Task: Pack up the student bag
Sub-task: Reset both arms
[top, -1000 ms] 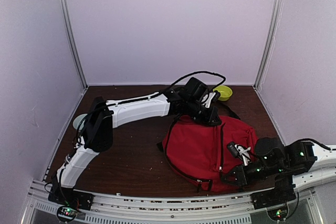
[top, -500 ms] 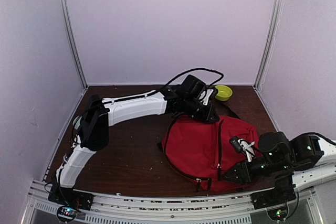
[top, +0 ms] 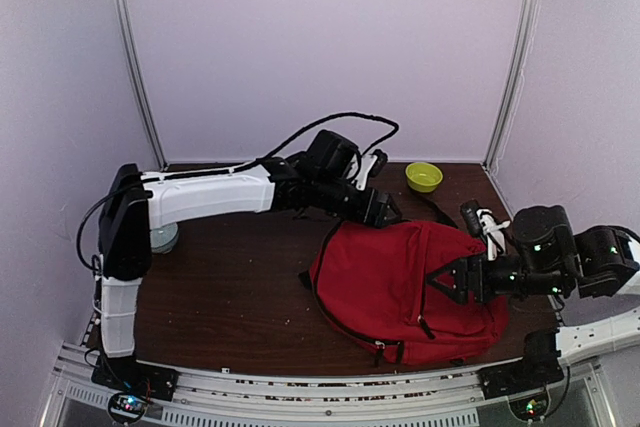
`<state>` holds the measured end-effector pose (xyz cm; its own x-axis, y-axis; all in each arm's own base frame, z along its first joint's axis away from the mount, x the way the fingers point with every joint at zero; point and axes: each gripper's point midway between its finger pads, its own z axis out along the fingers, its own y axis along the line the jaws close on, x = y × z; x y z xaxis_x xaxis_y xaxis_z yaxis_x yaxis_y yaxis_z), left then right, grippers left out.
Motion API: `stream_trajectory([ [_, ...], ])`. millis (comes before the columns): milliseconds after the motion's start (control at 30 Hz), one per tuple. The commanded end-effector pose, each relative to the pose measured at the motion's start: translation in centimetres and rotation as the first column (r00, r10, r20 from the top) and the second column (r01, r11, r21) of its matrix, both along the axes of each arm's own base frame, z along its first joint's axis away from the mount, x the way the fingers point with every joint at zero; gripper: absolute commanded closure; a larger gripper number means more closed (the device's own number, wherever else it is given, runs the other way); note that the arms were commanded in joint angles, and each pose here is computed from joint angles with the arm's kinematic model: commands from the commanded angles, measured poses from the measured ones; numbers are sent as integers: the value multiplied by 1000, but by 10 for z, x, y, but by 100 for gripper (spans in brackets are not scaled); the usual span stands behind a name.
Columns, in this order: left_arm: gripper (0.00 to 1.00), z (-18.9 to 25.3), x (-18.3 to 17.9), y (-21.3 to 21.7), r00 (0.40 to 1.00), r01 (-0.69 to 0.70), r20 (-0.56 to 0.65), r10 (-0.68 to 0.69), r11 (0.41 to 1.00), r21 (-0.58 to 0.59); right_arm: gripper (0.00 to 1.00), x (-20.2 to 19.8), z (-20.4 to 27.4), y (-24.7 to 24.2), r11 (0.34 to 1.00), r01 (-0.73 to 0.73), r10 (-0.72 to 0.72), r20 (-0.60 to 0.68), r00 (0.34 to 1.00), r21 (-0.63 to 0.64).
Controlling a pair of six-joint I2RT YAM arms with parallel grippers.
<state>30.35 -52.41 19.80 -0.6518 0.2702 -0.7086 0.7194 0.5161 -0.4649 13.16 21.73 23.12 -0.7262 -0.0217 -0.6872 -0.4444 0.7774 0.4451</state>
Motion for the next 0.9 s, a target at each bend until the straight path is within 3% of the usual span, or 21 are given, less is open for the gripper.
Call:
stream_trajectory([
  [0,21,39,6,42,977,-87,195,85,996,0,27,37,17,-26,986,154,-145,146,979,-56],
  [100,18,47,6,86,953,-165,264,146,985,52,24,58,19,-43,972,230,-219,167,961,-49],
  [267,11,49,12,170,897,-313,370,241,938,148,1,94,34,-85,922,385,-366,247,897,-34],
  [400,7,43,26,258,814,-500,454,361,833,236,0,120,33,-119,854,517,-484,276,830,-57],
  [533,7,43,39,346,665,-707,549,506,664,243,0,141,29,-147,766,639,-587,328,740,-68],
  [667,5,41,44,425,450,-880,697,558,411,239,0,155,30,-171,698,715,-641,409,650,-42],
  [733,5,37,45,456,362,-926,754,548,302,225,0,160,28,-192,630,775,-681,439,586,-56],
  [800,2,35,48,481,281,-958,786,551,215,191,0,163,29,-215,546,835,-711,489,506,-70],
  [867,2,25,50,493,261,-965,806,531,177,196,0,164,28,-232,488,869,-718,526,456,-86],
])
